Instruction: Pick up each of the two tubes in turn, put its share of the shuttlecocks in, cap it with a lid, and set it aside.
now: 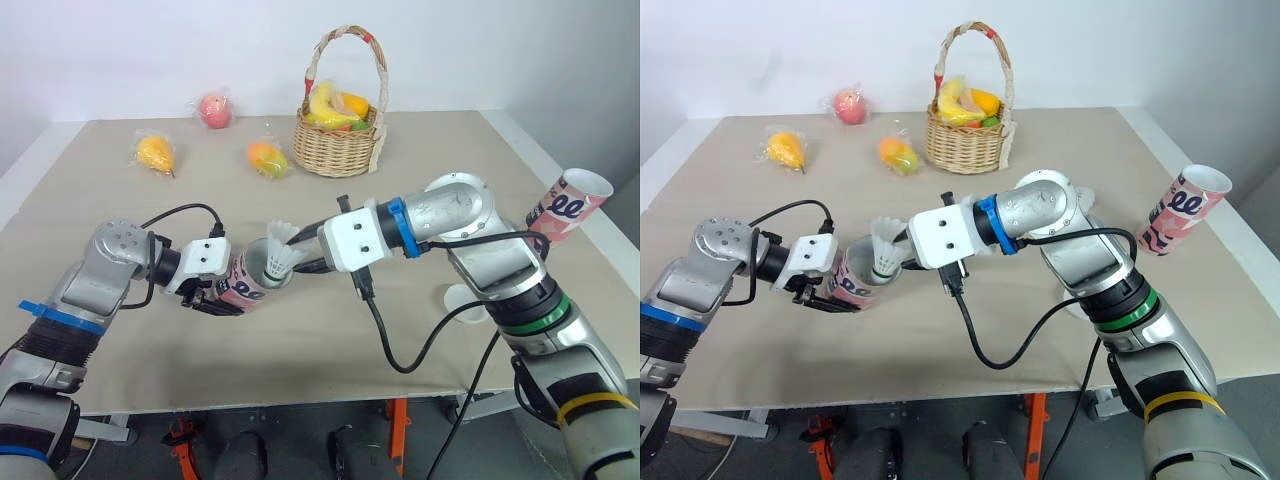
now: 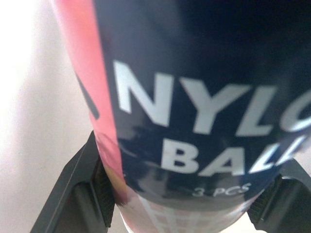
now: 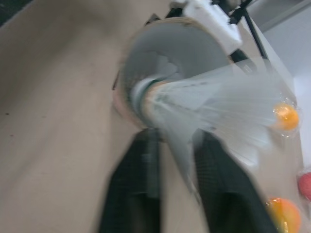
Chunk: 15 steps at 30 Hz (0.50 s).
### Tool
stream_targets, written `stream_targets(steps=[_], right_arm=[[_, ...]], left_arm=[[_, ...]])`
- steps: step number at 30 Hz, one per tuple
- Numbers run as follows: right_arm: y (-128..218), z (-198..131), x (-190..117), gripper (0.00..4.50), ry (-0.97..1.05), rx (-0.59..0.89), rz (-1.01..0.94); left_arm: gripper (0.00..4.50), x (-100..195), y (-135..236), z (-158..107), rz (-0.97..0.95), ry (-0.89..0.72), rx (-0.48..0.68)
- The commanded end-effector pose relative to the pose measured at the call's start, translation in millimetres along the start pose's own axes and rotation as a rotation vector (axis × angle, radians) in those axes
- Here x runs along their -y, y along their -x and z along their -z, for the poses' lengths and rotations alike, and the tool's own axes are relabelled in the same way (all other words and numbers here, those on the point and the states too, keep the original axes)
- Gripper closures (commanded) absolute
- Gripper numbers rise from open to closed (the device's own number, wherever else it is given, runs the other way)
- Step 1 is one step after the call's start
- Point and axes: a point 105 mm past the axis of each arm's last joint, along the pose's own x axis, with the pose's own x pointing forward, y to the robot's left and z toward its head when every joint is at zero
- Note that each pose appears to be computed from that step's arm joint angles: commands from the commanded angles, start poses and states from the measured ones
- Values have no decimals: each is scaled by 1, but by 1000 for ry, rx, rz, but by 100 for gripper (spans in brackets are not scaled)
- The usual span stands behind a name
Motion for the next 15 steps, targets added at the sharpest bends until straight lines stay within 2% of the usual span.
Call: stream_targets(steps=[1, 7, 9, 12, 15], right_arm=[[19, -28, 4, 133, -18, 126, -13], [54, -26, -5, 133, -155, 194, 43], [69, 4, 4, 133, -261, 115, 208], [101, 69, 18, 133, -495, -48, 544], [128, 126, 9, 133, -712, -213, 789]], left_arm=[[159, 1, 1, -2, -2, -9, -3], [159, 2, 0, -2, -1, -7, 3], [159, 2, -1, -2, -4, -6, 4], [159, 4, -1, -1, -9, -1, 5], [159, 5, 0, 1, -14, 4, 2]])
